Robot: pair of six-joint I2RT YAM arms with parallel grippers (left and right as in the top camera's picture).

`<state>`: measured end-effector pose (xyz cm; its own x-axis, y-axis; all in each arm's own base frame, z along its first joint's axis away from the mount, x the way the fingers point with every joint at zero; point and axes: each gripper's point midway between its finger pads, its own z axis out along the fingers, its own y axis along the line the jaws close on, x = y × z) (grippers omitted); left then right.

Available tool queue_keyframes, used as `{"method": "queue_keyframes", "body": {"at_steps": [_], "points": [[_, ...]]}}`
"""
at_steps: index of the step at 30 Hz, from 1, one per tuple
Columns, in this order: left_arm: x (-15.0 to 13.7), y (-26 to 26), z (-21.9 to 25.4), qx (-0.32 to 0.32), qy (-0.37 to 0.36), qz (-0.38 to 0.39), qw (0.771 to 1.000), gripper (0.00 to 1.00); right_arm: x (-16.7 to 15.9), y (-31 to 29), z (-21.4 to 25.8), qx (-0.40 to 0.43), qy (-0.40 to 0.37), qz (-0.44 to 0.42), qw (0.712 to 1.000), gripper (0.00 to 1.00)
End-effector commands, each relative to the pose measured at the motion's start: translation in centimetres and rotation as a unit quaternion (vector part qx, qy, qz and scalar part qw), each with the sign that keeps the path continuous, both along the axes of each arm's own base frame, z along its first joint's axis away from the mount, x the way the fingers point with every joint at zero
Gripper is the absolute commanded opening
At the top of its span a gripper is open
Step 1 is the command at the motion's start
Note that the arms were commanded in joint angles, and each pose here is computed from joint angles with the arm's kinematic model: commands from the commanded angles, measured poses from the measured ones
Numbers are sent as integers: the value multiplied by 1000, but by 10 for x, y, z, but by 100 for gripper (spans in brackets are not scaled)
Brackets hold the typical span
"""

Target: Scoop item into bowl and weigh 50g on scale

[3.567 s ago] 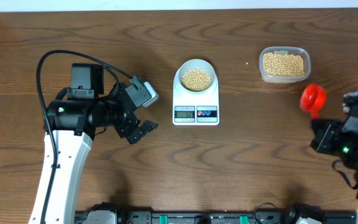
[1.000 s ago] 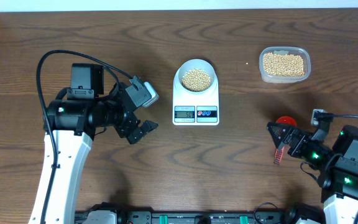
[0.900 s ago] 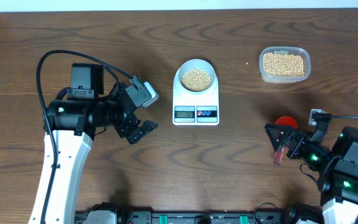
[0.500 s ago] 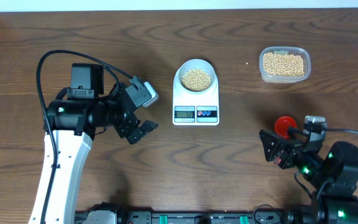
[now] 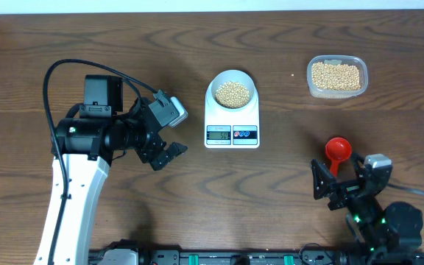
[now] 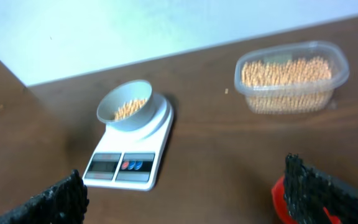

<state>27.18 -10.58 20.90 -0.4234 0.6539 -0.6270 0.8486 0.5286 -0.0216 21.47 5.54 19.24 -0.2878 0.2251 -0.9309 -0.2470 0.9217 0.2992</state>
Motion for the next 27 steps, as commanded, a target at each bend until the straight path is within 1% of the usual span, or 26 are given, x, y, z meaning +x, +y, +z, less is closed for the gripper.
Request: {"method": "queue_keyframes", "body": {"at_steps": [1,9,11,16,22,27], "points": [[3,-1,12,-7,-15,0,1000,99,2,-2,-2,-14,-30,-5,999,99],[3,-1,12,-7,-15,0,1000,99,7,4,-8,-49,-62,11,997,99],[3,-1,12,-7,-15,0,1000,99,12,5,-9,-67,-88,16,994,99],[3,-1,12,-7,-15,0,1000,99,21,6,-20,-68,-115,15,991,99],[3,-1,12,-7,-15,0,1000,99,24,2,-30,-86,-112,5,990,99],[3,-1,12,-7,-15,0,1000,99,26,-6,-32,-140,-120,-11,983,99]]}}
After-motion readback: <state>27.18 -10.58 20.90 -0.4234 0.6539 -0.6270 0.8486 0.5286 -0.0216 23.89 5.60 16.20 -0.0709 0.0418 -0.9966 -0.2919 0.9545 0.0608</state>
